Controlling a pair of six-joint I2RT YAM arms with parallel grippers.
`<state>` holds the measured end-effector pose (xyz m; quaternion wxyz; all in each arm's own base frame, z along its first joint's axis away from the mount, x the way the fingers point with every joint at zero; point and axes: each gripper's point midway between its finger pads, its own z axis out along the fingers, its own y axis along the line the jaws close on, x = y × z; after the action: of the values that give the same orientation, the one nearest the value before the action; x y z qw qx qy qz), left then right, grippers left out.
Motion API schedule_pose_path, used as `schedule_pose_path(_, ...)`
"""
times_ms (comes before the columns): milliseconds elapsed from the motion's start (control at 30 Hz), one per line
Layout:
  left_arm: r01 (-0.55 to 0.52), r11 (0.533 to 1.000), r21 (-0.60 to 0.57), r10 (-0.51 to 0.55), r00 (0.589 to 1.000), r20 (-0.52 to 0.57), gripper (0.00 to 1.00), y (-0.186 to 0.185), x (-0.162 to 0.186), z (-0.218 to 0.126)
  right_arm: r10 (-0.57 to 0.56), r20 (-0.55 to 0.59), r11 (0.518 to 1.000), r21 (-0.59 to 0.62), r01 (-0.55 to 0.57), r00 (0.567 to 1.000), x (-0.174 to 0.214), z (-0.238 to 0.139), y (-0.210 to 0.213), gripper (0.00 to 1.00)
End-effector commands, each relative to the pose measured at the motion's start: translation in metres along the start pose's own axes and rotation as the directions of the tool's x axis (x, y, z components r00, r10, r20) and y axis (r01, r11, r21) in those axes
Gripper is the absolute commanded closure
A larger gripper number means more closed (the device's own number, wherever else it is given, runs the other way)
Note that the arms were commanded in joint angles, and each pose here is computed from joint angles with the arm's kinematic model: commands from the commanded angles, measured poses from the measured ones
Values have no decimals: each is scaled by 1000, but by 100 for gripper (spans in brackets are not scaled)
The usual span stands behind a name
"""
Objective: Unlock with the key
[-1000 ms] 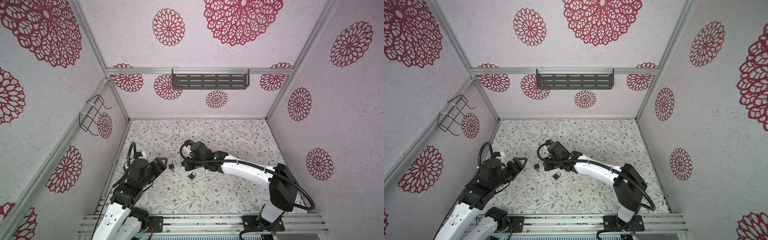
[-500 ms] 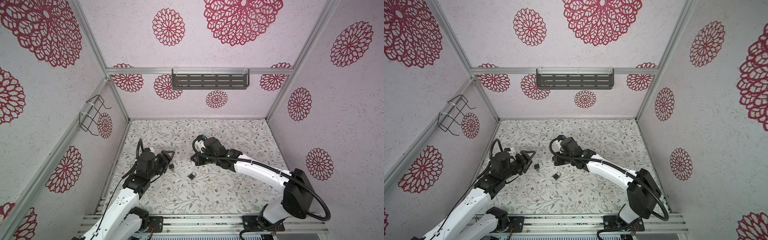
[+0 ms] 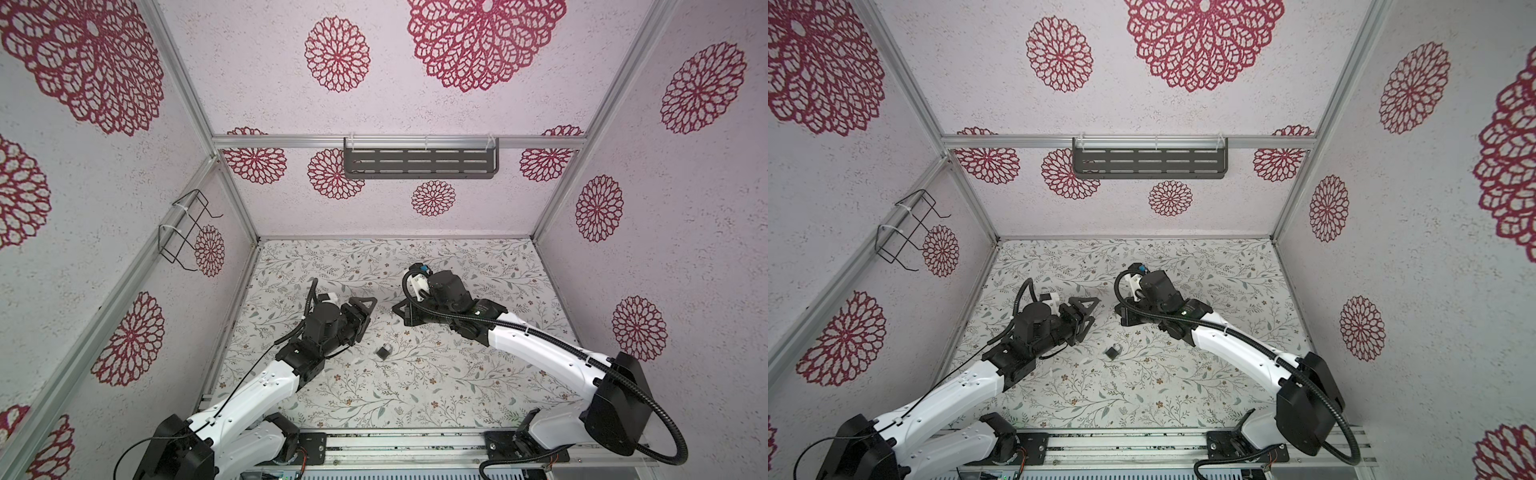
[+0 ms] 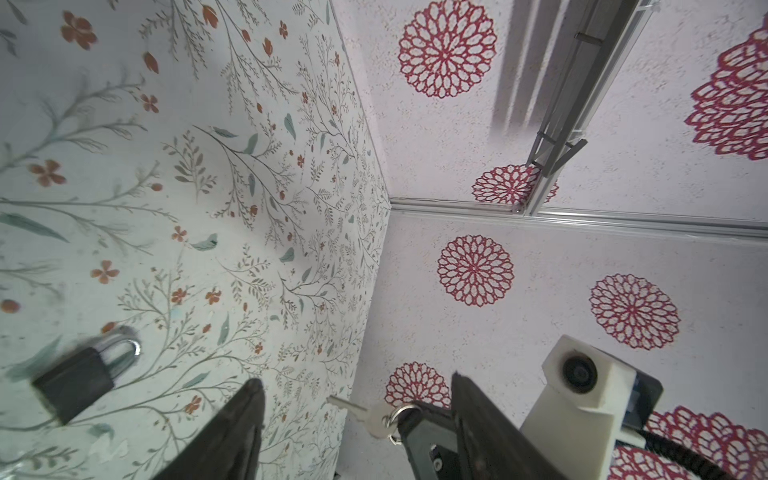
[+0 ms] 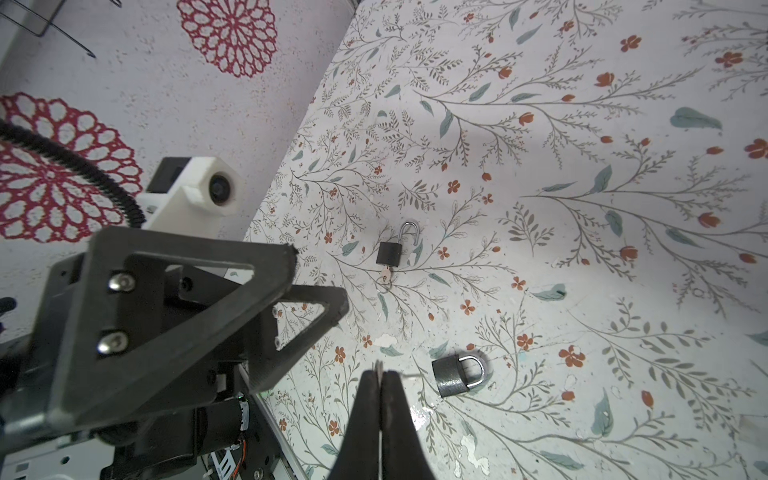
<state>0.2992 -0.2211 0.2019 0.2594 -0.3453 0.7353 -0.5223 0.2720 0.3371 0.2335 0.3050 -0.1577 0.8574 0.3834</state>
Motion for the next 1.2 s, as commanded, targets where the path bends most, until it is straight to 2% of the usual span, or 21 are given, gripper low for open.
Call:
schedule_pose_path(0,95,988,125,-101,994,40,26,-33,-1,4,-55,103,995,-82,63,993,-25,-18,24,100)
schedule_pose_path(233,200,959,199,-208,978,20,24,-46,9,14,-63,158,985,-149,87,985,-40,-21,40,100)
schedule_pose_path(400,239,936,257,-240,970,-30,24,-62,17,23,-52,165,979,-186,83,985,-43,-18,47,100)
schedule_pose_path(500,251,927,278,-255,967,-20,25,-64,15,24,-52,148,980,-181,79,988,-40,-15,44,100)
schedule_pose_path(667,254,920,298,-270,963,13,30,-62,8,19,-52,137,985,-155,74,989,-31,-19,36,100)
schedule_pose_path(733,257,917,304,-276,961,21,35,-61,6,17,-53,138,987,-145,74,989,-29,-21,34,100)
schedule_pose_path(1167,265,913,308,-290,956,37,50,-53,3,12,-62,181,989,-123,85,981,-35,-33,33,100)
